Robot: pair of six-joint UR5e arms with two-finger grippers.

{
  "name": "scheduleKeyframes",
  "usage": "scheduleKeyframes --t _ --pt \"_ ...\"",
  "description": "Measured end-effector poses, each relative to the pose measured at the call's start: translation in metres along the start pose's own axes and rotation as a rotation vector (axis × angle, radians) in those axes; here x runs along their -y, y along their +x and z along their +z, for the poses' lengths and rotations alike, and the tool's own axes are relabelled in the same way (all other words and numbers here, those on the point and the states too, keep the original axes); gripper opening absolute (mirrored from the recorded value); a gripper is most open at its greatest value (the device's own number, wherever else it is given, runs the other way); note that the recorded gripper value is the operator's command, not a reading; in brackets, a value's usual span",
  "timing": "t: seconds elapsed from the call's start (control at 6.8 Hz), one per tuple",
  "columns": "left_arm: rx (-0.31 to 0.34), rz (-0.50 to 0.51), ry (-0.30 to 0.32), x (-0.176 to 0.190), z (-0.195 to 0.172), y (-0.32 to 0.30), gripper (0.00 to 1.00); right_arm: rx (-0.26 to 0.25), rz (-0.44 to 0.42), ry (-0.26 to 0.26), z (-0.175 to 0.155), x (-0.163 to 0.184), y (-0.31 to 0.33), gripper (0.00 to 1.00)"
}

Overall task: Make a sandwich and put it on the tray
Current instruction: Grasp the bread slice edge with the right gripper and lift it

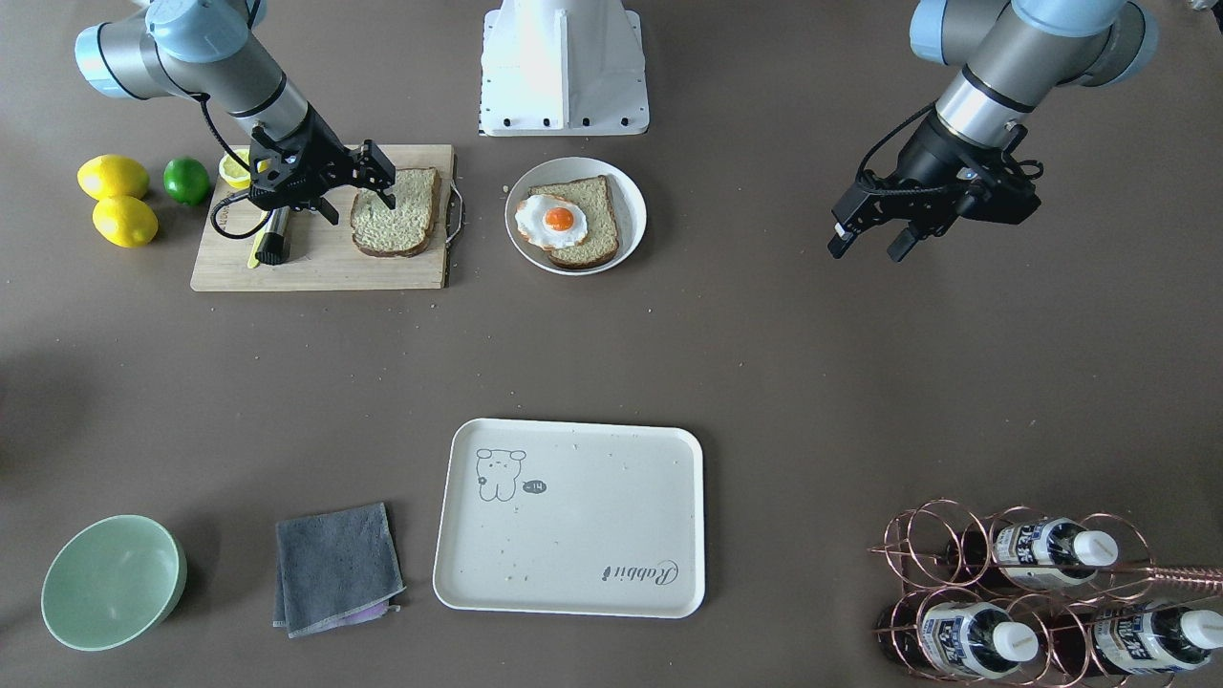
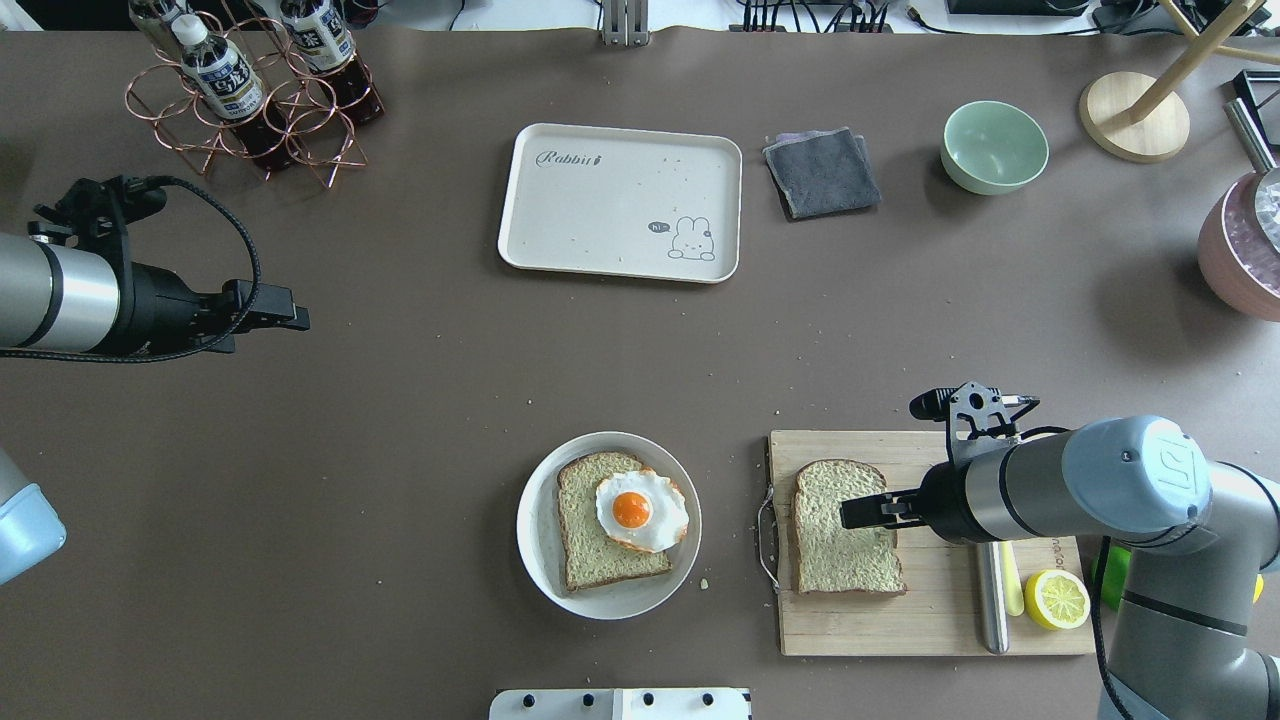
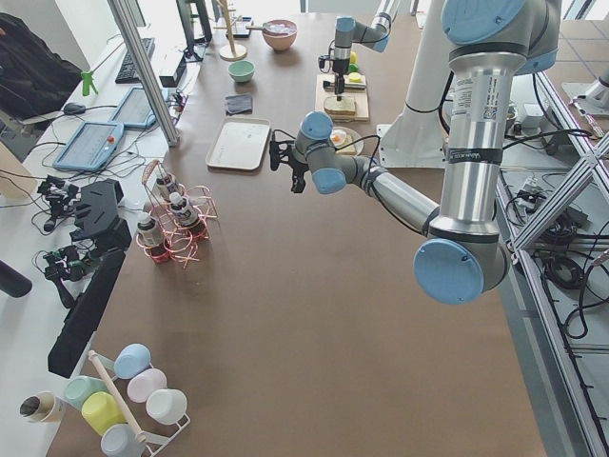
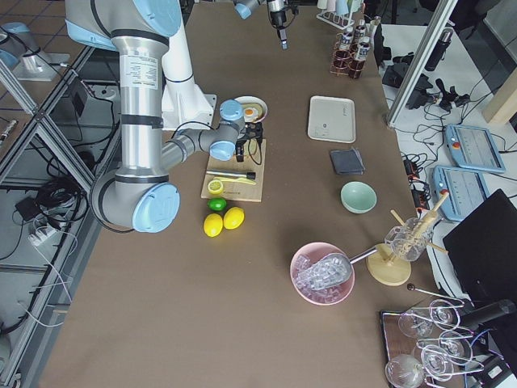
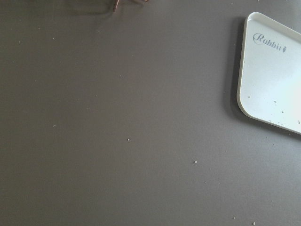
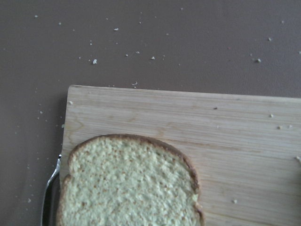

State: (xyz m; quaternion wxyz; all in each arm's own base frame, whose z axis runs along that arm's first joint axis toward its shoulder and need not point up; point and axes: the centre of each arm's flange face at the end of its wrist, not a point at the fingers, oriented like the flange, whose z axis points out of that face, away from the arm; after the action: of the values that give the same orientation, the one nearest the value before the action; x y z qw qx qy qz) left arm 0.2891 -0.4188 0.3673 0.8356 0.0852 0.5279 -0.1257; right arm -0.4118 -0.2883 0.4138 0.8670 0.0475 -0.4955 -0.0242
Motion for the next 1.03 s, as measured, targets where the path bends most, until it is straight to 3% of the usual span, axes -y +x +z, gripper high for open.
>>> scheduleKeyframes --t 0.74,1.03 --pt "0.007 0.000 0.016 0.001 0.001 -0.002 0.97 -0.001 0.030 0.043 -0.004 0.005 -0.002 0.00" --pt "0.010 -0.001 0.015 0.001 0.002 -0.003 0.97 0.062 0.086 0.030 -0.027 0.008 -0.019 0.00"
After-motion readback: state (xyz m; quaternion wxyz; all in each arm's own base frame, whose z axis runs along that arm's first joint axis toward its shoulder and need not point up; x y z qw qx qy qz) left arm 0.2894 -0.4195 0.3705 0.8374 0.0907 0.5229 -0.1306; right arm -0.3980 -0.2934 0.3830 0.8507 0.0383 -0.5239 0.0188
